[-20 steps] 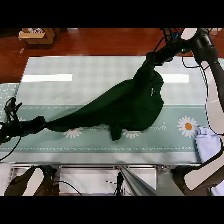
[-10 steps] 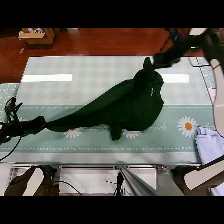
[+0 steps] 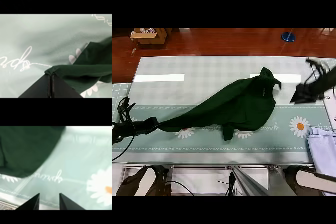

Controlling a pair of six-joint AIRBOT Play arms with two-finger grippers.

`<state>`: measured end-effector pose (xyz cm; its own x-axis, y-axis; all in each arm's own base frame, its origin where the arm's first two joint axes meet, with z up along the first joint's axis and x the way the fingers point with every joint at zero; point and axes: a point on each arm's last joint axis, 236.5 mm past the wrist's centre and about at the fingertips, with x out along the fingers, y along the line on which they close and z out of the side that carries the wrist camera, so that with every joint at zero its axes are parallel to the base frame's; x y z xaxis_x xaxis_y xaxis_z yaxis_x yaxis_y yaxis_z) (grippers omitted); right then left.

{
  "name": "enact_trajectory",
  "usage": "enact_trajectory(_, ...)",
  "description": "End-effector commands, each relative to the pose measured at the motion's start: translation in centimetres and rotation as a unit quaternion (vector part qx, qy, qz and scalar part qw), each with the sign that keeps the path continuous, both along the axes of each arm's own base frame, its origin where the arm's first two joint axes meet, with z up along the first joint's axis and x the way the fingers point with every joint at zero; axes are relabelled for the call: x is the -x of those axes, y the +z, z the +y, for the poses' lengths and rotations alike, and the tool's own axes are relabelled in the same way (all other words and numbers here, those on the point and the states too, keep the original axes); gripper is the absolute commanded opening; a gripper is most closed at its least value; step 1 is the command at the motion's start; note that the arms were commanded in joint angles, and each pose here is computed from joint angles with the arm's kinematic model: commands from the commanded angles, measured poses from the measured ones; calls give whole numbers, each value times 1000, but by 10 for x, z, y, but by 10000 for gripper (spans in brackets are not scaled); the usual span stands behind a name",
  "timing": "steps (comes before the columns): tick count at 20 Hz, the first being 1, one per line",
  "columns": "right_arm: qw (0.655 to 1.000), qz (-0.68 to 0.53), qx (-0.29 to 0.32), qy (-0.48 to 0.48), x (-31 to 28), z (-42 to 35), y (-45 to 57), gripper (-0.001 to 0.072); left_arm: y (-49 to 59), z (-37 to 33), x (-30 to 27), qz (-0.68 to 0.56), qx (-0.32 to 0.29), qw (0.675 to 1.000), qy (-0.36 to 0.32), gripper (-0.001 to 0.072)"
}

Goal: Fold the shirts.

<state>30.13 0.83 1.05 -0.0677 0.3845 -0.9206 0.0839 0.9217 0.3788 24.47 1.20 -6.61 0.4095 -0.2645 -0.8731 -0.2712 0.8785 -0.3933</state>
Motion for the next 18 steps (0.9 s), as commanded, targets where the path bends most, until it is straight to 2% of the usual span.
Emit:
enact_trajectory(1,998,-19,-27,-45,37,18,-40,435,0,0,0,-1,-1,1000,-4,20)
enact_trajectory(2,997,-24,-46,-57,39,28,-45,475,0,0,0,-1,-1,1000,-4,20)
enact_trajectory(6,990,-5,-98,-104,52,54,-72,475,0,0,0,-2,0,1000,-3,20)
enact_trajectory(10,975,-35,-142,-166,39,74,-87,475,2,-4,-1,-4,10,1000,-1,20)
enact_trajectory(15,980,-73,-102,-151,23,100,-99,473,3,-5,-2,-5,12,1000,0,20)
enact_trajectory(18,984,-46,-88,-150,31,107,-110,473,3,-5,-2,-7,9,1000,-7,20)
